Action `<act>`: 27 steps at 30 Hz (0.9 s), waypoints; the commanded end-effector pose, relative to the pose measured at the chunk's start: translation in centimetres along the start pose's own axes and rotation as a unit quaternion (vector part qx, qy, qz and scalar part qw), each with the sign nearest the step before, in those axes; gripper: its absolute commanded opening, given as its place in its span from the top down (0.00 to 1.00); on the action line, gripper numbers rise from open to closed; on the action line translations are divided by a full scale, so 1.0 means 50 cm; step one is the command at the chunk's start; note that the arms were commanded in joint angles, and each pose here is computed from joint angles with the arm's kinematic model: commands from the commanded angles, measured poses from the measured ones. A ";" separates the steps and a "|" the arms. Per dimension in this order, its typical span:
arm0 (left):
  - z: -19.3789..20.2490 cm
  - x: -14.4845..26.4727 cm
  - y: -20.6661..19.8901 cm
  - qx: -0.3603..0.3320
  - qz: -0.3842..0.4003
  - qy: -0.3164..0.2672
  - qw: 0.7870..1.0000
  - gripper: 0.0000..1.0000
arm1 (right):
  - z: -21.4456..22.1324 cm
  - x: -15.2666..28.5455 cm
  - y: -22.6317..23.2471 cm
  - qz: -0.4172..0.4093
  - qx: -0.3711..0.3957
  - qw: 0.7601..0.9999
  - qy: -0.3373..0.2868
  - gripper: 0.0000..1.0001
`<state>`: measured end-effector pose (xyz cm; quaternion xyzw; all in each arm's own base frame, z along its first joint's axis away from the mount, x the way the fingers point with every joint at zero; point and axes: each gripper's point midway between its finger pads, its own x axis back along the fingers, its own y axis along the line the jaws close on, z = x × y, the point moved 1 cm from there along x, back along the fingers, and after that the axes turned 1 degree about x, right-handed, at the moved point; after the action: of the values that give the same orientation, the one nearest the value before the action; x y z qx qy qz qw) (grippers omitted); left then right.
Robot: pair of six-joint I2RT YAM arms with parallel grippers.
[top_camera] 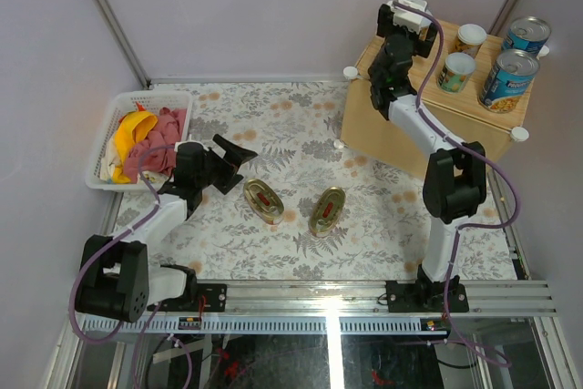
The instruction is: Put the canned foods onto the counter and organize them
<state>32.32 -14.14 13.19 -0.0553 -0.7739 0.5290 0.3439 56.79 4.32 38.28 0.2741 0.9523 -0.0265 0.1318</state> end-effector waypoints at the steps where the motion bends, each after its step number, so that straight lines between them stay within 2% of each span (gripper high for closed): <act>1: -0.010 0.011 -0.034 -0.007 0.033 -0.008 0.999 0.00 | -0.101 0.025 -0.015 0.006 -0.053 0.998 -0.034 0.03; 15: -0.006 0.024 -0.039 -0.008 0.039 -0.009 0.999 0.00 | -0.140 0.106 -0.015 0.004 -0.050 0.997 -0.052 0.06; 17: -0.005 0.026 -0.038 -0.006 0.040 -0.010 0.999 0.00 | -0.142 0.124 -0.006 -0.005 -0.049 0.997 -0.053 0.09; 19: -0.006 0.027 -0.038 -0.005 0.040 -0.012 0.999 0.00 | -0.137 0.135 0.005 -0.018 -0.045 0.998 -0.051 0.16; 20: -0.005 0.028 -0.037 -0.004 0.040 -0.012 0.999 0.00 | -0.132 0.140 0.012 -0.025 -0.043 0.998 -0.050 0.24; 23: -0.005 0.029 -0.036 -0.003 0.041 -0.014 0.999 0.00 | -0.121 0.142 0.028 -0.040 -0.039 0.998 -0.040 0.57; 27: -0.004 0.030 -0.032 0.000 0.040 -0.016 0.999 0.00 | -0.111 0.134 0.050 -0.051 -0.033 0.998 -0.029 0.78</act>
<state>31.69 -14.07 14.56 -0.0666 -0.7756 0.5365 0.3260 51.74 10.40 38.78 0.2267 0.9635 -0.0458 0.1350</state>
